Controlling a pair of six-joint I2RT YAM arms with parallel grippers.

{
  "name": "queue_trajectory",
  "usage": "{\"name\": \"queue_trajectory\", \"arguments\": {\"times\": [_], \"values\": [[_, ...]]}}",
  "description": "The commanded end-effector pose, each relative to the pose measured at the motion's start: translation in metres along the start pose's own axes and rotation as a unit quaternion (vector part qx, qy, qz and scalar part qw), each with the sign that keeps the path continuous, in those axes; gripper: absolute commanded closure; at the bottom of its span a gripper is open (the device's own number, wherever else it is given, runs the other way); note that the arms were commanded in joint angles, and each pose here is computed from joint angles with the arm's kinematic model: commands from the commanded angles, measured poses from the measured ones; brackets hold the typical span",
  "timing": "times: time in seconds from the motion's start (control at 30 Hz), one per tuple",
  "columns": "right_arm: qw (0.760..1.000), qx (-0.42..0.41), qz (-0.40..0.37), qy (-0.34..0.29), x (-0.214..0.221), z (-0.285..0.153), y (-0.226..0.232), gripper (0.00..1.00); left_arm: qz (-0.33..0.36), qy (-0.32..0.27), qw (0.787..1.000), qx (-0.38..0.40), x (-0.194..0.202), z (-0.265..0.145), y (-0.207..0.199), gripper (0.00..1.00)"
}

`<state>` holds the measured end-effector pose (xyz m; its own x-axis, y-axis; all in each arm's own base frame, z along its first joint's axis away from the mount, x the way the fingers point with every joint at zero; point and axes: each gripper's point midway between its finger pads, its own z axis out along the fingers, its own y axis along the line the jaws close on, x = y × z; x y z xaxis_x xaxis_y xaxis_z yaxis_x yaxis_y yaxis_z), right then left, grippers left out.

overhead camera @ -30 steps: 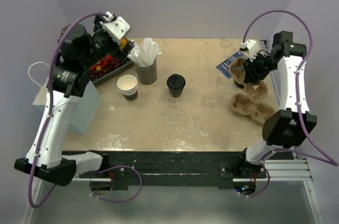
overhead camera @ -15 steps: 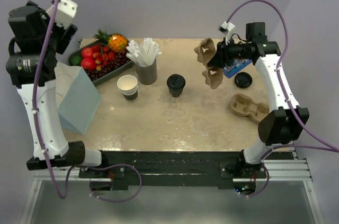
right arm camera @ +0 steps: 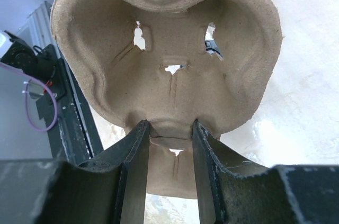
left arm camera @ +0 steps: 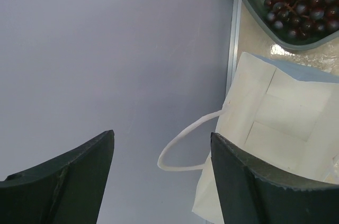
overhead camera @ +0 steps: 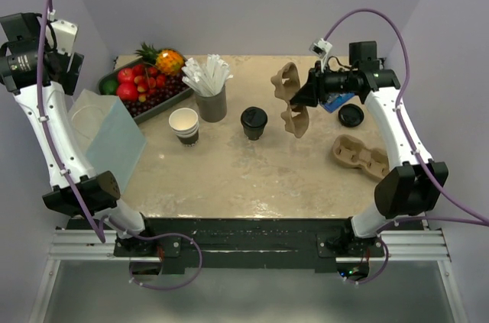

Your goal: Pack the takeout coffee

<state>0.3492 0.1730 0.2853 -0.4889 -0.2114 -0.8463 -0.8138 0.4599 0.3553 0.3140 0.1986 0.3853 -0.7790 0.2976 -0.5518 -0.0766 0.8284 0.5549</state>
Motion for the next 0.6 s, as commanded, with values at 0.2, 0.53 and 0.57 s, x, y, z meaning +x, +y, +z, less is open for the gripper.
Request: {"name": "queue_trajectory", "arguments": {"times": [0.2,0.53,0.57], "values": [[0.997,-0.069,-0.006,-0.014,-0.014,0.001,0.021,1.0,-0.026,0.035,0.999,0.032,0.02,0.016,-0.023,0.25],[0.997,-0.076,-0.005,-0.009,-0.02,-0.001,0.023,1.0,-0.028,0.08,0.996,0.03,0.044,0.036,-0.032,0.28],[0.997,-0.078,-0.006,-0.01,-0.021,-0.001,0.024,1.0,-0.03,0.088,0.995,0.036,0.049,0.038,-0.035,0.29]]}}
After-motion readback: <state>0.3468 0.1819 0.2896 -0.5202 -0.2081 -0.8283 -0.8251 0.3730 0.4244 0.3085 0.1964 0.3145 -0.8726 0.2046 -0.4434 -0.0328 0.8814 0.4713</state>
